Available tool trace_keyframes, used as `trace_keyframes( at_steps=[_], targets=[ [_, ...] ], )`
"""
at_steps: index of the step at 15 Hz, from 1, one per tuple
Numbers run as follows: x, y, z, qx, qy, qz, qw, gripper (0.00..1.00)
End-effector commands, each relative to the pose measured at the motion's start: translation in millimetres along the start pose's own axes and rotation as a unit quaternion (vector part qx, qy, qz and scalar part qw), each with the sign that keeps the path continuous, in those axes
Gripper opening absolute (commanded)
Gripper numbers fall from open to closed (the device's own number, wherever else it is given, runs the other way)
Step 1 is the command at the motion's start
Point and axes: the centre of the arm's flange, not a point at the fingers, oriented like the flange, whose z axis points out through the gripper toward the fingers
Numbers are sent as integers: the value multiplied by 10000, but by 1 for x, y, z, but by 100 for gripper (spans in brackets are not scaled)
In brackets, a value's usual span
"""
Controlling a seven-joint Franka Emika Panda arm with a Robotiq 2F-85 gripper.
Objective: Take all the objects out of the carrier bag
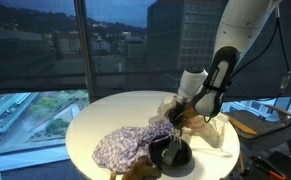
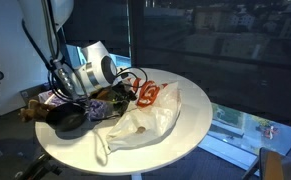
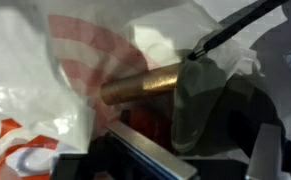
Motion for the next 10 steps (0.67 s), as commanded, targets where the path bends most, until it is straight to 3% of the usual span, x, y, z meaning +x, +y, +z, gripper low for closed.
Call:
trace_keyframes(
  at_steps=[1,3,4,5,10],
  targets=[
    [23,1,27,-77,313,156,9994,100],
    [28,8,40,-191,309,197,9991,100],
    [30,11,47,-247,309,188,9990,77],
    [31,13,52,-333,338,147,9988,74],
    [45,17,47,-604,596,16,9964,37]
  ],
)
